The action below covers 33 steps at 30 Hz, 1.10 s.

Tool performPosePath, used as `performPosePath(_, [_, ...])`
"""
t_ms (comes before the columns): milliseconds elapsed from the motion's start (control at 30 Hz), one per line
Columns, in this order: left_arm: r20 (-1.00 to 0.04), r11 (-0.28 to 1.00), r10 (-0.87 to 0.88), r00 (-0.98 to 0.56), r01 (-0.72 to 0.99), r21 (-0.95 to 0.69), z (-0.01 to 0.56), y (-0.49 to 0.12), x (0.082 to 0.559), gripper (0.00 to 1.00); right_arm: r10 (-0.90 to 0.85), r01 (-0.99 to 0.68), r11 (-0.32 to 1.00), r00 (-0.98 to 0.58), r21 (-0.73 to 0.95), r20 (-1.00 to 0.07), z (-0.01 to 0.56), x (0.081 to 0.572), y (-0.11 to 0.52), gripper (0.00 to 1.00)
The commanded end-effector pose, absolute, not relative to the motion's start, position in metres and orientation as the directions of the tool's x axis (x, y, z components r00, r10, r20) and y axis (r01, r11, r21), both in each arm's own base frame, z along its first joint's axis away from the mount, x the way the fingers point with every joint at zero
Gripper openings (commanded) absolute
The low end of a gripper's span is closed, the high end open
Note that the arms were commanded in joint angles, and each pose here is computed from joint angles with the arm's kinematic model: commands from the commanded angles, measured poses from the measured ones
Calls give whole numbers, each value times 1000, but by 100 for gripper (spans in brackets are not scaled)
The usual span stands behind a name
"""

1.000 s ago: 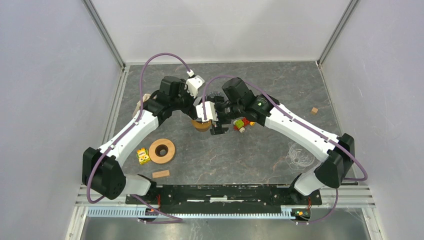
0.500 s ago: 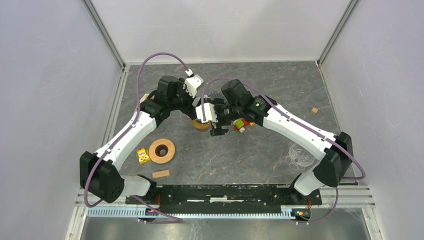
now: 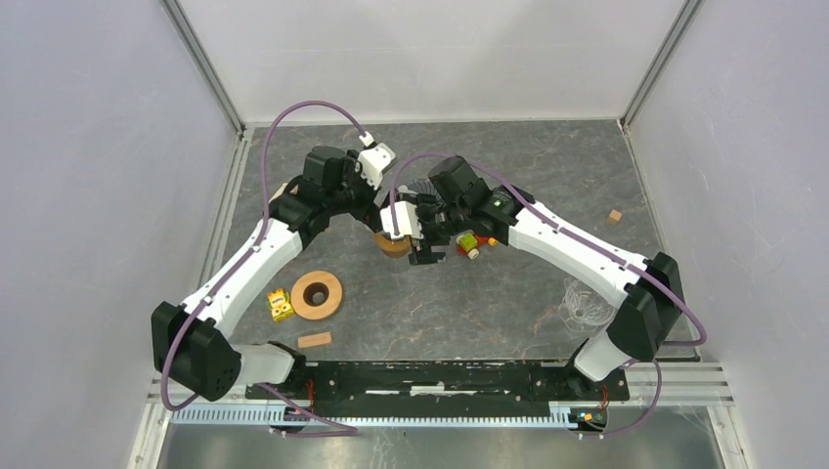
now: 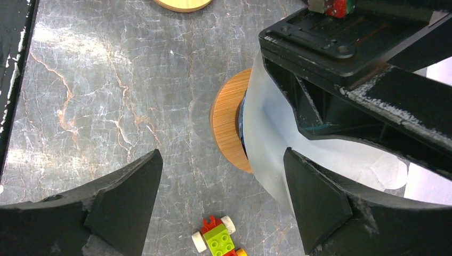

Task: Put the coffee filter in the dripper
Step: Place the coffee filter in the coffee dripper.

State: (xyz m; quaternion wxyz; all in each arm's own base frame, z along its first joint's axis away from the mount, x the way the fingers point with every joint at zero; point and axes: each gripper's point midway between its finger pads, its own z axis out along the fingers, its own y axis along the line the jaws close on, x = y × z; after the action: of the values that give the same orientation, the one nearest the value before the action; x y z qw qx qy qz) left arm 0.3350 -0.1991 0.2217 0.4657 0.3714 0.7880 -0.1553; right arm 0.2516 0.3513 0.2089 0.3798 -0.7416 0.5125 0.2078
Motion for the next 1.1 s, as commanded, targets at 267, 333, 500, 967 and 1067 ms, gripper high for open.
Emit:
performPosePath(267, [-909, 680, 380, -173, 719, 147, 279, -200, 330, 100, -588, -915, -171, 393, -366, -708, 220, 261, 359, 91])
performPosePath(333, [-912, 685, 373, -170, 714, 147, 282, -199, 330, 100, -586, -915, -172, 393, -365, -709, 221, 261, 359, 91])
performPosePath(500, [-923, 692, 348, -165, 709, 134, 293, -198, 327, 100, -574, -913, -166, 397, -374, -716, 231, 260, 361, 92])
performPosePath(967, [-931, 761, 307, -196, 638, 117, 308, -181, 327, 100, -539, -899, -133, 420, -418, -730, 264, 257, 357, 96])
performPosePath(1067, [-937, 774, 281, -206, 626, 95, 315, -179, 326, 100, -529, -890, -110, 429, -442, -732, 279, 256, 352, 97])
